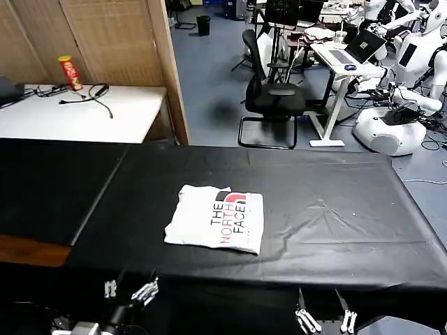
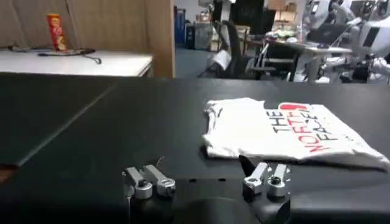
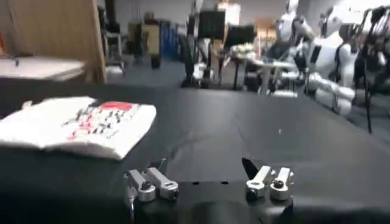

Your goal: Fold and organize the clothes.

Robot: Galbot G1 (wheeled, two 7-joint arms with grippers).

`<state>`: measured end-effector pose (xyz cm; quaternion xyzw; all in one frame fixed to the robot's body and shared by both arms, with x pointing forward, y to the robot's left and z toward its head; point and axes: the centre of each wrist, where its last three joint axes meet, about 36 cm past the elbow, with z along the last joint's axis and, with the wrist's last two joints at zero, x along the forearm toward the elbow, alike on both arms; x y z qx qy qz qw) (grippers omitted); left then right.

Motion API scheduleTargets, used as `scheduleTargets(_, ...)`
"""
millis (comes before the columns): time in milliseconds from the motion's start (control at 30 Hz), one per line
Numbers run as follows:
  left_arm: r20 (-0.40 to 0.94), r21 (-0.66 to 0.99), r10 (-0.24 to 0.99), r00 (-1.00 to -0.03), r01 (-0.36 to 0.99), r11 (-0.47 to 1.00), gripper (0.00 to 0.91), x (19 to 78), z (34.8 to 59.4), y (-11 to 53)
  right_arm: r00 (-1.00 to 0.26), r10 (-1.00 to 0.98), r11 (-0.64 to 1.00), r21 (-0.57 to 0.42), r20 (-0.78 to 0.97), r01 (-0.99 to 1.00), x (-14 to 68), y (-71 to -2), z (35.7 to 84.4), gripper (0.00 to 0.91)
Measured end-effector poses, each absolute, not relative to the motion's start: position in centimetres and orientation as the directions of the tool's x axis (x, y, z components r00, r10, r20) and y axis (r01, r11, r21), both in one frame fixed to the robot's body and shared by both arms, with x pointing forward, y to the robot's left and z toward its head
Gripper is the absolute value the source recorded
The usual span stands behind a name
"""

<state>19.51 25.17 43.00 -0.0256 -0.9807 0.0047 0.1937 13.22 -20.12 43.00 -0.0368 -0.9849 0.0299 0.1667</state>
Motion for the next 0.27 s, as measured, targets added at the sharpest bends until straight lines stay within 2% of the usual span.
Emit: scheduleTargets(267, 0.383, -0.024, 0.059, -0.922, 0.054, 0.998, 0.878, 19.40, 42.98, 25.31, -0.939, 0.079, 0.996, -0.068, 0.336, 0.059, 12.86, -20.06, 43.17, 0.878)
